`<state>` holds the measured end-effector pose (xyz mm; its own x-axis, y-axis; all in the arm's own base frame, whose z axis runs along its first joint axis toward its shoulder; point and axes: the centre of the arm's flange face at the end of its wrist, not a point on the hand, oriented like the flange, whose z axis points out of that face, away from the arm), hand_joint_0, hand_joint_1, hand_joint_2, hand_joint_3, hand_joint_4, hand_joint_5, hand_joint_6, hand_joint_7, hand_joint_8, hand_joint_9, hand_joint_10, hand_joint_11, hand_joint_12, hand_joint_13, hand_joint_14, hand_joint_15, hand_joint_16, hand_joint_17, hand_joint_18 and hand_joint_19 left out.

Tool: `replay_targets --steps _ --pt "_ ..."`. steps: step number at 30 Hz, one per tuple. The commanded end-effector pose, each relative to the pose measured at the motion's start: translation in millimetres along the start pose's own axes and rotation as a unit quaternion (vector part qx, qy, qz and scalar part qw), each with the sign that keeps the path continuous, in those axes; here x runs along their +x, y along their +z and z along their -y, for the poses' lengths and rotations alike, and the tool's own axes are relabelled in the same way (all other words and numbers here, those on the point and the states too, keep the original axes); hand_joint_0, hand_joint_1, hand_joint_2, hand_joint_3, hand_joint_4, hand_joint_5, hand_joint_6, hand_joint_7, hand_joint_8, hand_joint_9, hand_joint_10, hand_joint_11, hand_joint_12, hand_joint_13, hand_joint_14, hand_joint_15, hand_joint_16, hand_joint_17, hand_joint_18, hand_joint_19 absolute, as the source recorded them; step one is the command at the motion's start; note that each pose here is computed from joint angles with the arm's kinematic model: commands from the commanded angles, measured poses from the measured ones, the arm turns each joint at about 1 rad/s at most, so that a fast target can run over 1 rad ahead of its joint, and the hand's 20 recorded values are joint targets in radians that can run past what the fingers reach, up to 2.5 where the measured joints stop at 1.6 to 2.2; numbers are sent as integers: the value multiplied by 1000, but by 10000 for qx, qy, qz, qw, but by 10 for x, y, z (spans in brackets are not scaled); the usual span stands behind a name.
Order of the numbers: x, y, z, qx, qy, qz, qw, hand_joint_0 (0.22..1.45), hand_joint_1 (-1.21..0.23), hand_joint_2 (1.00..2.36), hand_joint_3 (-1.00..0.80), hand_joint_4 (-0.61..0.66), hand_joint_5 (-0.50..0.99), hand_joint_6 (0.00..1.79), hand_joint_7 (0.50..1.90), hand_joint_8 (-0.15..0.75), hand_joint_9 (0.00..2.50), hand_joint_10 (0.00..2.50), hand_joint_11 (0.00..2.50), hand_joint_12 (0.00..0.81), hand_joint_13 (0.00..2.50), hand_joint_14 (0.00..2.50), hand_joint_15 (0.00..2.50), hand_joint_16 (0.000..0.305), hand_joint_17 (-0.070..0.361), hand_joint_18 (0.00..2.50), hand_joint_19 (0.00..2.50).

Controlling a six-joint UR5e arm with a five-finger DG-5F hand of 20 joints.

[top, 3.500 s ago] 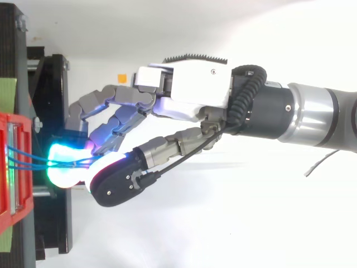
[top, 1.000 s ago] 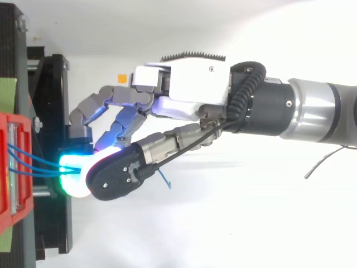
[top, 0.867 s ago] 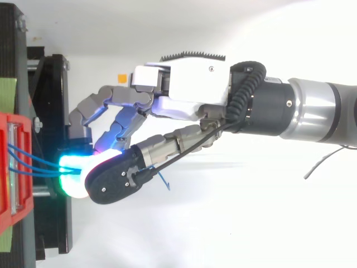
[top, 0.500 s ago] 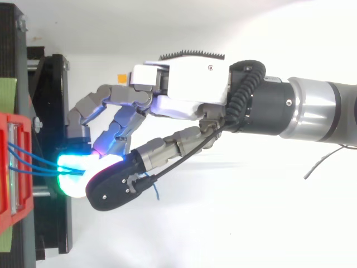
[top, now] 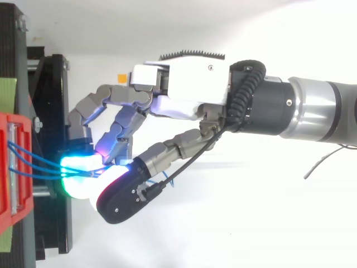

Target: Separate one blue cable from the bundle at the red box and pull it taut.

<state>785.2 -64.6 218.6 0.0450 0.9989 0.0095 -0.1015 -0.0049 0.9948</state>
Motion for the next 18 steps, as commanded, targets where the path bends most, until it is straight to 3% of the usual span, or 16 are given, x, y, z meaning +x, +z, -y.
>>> replay_targets --steps 1,6,9,12,18 --pt "-3 2 -11 -9 1 12 10000 512 -738 1000 -500 125 -138 918 962 345 1041 10 863 382 1006 21 686 47 107 992 756" --pt "0 2 -11 -9 1 -3 10000 515 -610 1000 -500 128 -137 906 945 347 1049 11 860 382 1002 22 692 47 106 976 761" --pt "-3 2 1 -1 0 12 10000 578 -551 1000 -500 119 -137 896 967 336 1050 12 864 368 991 22 696 44 98 948 774" --pt "0 2 -11 -9 -6 -3 10000 620 -624 1010 -374 98 -134 908 1072 338 1055 13 876 366 993 22 692 43 97 940 781" --pt "1 6 -6 -9 1 -3 10000 654 -819 1015 -262 55 -149 930 1020 339 1030 12 894 368 996 21 701 43 97 948 769"
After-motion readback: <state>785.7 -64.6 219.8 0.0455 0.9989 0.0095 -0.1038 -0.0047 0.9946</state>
